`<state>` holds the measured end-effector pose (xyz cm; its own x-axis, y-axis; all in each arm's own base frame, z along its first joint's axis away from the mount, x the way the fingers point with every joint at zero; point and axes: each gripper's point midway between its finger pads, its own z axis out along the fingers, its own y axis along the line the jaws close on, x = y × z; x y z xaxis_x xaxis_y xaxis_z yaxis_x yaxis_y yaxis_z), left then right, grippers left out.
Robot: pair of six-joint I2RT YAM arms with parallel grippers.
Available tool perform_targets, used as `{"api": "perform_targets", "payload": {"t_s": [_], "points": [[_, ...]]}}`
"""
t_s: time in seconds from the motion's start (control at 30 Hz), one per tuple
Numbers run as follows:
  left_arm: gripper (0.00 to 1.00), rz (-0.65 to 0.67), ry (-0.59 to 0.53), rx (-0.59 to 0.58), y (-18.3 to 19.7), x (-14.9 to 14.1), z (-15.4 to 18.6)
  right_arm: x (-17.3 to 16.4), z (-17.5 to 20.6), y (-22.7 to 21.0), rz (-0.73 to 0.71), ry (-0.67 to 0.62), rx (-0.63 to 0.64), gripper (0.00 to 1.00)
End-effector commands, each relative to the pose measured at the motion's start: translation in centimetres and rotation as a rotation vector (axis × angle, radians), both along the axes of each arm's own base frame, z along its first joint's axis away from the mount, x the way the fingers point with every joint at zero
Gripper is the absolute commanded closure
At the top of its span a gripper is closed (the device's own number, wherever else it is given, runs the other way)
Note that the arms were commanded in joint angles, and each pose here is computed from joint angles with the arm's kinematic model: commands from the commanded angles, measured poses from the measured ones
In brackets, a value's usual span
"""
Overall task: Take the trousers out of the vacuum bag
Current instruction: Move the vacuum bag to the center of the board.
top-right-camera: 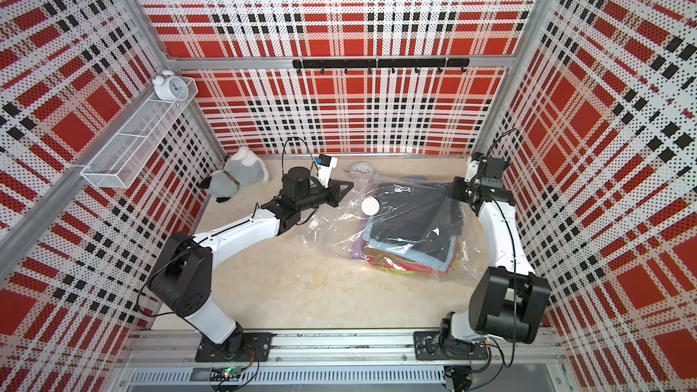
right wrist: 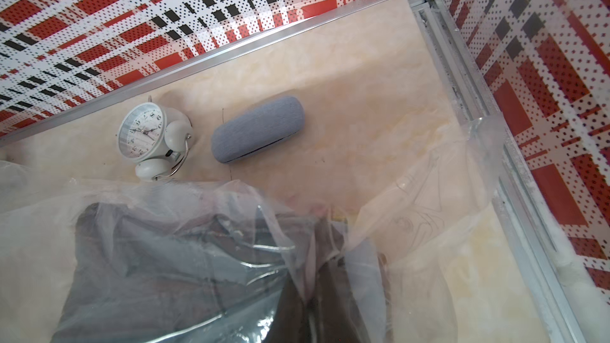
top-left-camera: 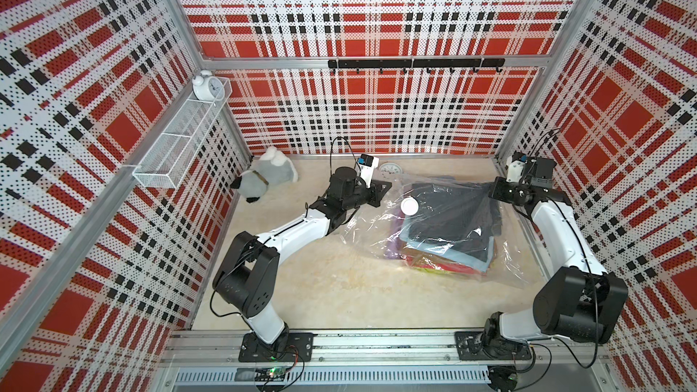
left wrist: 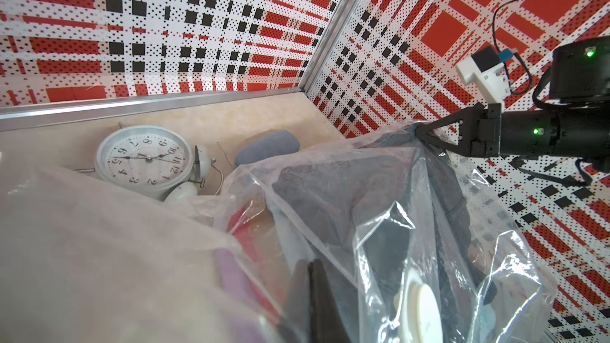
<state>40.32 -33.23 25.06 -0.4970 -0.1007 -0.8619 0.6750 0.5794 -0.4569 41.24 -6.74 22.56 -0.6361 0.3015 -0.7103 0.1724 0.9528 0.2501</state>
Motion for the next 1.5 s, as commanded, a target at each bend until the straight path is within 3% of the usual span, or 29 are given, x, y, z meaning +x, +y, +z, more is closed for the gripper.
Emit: {"api": "perform_targets", "payload": {"t_s": [0.0, 0.17, 0.3, 0.47, 0.53, 0.6, 0.8, 1.17, 1.47], "points": [[1.0, -0.027, -0.076, -0.054, -1.0, 0.5, 3.1, 3.3, 9.0, -4.3, -0.115, -0.309, -0.133, 1.0], [0.98, -0.033, -0.071, -0.052, -1.1, 0.5, 2.8, 3.4, 8.3, -5.0, -0.139, -0.293, -0.154, 1.0], [0.81, -0.023, -0.068, -0.041, -0.6, 0.4, 2.3, 2.9, 6.9, -4.1, -0.117, -0.282, -0.111, 0.99], [0.66, 0.013, -0.06, -0.036, 1.4, 1.0, 1.9, 1.5, 4.8, -3.4, -0.111, -0.244, -0.082, 0.83], [0.57, 0.029, -0.061, -0.034, 2.3, 1.3, 2.0, 1.0, 4.3, -3.0, -0.099, -0.231, -0.07, 0.61], [0.48, 0.054, -0.065, -0.029, 3.5, 1.8, 2.0, 0.4, 4.3, -2.5, -0.086, -0.23, -0.061, 0.46], [0.35, 0.178, -0.069, -0.01, 8.4, 3.6, 2.1, -0.4, 5.7, 0.1, -0.035, -0.232, -0.105, 0.29], [0.28, 0.569, -0.054, 0.068, 21.6, 6.7, 1.4, -0.3, 8.2, 13.3, 0.194, -0.203, -0.191, 0.24], [0.27, 0.717, -0.032, 0.161, 26.7, 6.5, -0.9, 0.8, 7.6, 29.2, 0.438, -0.188, -0.154, 0.24]]}}
